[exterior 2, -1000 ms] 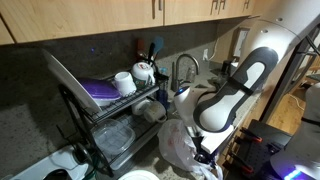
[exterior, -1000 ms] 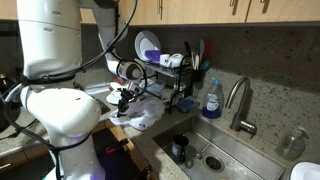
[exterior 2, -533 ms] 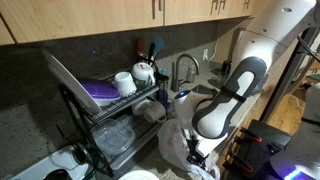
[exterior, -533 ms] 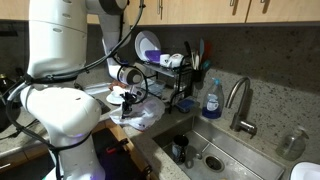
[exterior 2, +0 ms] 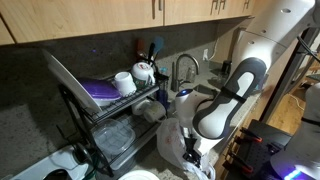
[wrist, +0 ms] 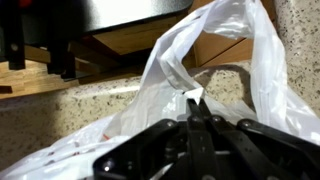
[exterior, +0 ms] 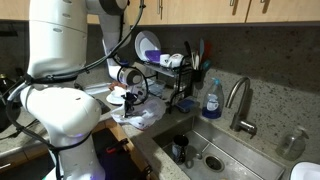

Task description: Take the objects from the white bowl one at a time and put them in the plastic bag

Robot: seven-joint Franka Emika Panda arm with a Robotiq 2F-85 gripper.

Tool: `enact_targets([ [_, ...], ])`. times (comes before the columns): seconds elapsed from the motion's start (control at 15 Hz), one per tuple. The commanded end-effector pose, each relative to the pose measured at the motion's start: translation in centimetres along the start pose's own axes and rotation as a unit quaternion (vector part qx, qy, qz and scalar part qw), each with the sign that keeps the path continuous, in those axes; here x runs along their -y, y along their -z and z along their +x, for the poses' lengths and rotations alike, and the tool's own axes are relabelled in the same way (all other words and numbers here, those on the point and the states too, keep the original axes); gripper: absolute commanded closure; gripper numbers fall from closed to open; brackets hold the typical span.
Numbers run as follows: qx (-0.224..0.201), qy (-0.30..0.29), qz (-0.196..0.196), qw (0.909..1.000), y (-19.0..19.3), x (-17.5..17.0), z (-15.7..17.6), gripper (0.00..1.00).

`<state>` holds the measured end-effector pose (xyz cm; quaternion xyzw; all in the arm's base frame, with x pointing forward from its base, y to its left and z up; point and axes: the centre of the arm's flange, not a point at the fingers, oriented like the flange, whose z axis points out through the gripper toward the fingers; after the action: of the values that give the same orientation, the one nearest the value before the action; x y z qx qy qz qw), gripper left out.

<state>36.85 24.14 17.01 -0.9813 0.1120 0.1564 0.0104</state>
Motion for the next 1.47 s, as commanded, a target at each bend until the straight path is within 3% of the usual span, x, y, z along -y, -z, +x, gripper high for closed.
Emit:
enact_targets([
  [0.0,-0.018,0.013,0.004,0.9998,-0.1,-0.9,0.0,0.99],
  [0.47,-0.041,0.011,0.004,0.9991,1.1,-1.5,1.1,0.99],
  [1.2,-0.058,-0.004,0.029,0.9979,-0.8,-0.7,3.6,0.98],
  [1.27,-0.059,-0.005,0.03,0.9978,-1.2,-0.7,3.6,0.73],
  [1.4,-0.062,-0.007,0.028,0.9977,-1.4,-0.7,3.3,0.67],
])
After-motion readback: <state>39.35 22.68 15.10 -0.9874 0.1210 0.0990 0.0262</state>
